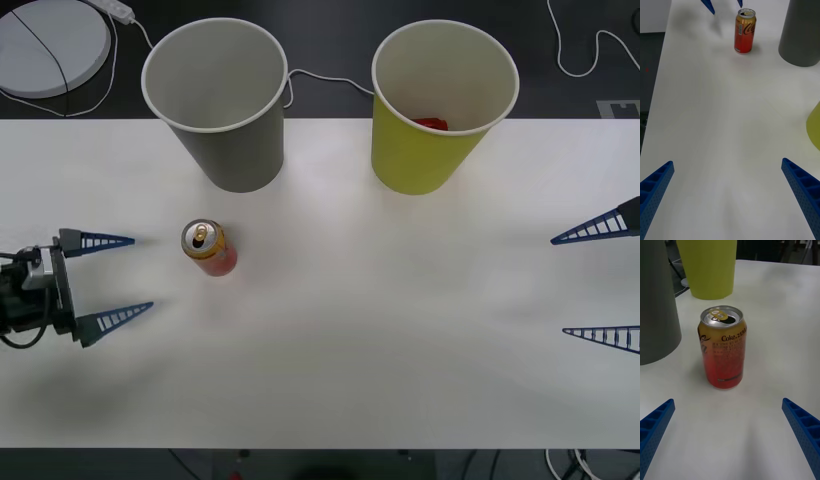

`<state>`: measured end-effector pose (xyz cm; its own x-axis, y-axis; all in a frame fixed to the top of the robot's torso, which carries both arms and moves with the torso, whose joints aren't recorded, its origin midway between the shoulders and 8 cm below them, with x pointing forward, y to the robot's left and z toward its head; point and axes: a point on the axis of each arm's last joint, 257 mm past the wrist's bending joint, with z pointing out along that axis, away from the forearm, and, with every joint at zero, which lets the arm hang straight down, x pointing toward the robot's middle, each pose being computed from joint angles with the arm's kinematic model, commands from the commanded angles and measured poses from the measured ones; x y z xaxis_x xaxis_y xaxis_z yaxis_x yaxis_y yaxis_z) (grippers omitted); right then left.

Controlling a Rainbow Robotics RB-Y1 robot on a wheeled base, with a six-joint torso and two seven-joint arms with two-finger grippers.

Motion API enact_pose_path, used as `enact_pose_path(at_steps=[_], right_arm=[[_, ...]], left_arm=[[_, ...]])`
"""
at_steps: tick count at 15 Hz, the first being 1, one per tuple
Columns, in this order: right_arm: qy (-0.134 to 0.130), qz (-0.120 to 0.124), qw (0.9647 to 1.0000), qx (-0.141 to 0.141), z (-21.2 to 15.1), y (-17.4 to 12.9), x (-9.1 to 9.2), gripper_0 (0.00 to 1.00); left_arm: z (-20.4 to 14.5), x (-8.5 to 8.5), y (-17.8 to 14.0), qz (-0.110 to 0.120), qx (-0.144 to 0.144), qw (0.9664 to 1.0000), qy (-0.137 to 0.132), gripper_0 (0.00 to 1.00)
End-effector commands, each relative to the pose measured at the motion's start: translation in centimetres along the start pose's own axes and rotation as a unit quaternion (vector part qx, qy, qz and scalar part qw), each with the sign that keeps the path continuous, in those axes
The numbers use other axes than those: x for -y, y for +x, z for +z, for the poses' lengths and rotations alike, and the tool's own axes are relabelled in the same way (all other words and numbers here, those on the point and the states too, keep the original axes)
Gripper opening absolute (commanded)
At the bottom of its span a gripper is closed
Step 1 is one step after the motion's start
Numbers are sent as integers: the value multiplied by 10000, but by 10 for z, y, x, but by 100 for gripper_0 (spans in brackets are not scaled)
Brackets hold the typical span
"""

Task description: Put the can into the green bin and the plastic bottle into the gray bin

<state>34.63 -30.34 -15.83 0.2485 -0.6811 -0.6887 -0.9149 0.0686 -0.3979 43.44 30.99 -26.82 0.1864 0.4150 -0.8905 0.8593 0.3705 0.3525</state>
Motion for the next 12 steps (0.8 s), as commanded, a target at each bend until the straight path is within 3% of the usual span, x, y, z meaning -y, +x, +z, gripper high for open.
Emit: enact_pose_path(at_steps=[1, 6, 12], right_arm=[[0, 0, 10000, 0, 0, 0, 0, 100], [0, 0, 10000, 0, 0, 0, 0, 100], [0, 0, 10000, 0, 0, 0, 0, 100]], left_arm=[[12, 0, 2, -105, 102, 9999, -91, 100], [41, 1, 1, -344, 368, 9984, -252, 100], [69, 0, -8, -412, 582, 9969, -337, 100]])
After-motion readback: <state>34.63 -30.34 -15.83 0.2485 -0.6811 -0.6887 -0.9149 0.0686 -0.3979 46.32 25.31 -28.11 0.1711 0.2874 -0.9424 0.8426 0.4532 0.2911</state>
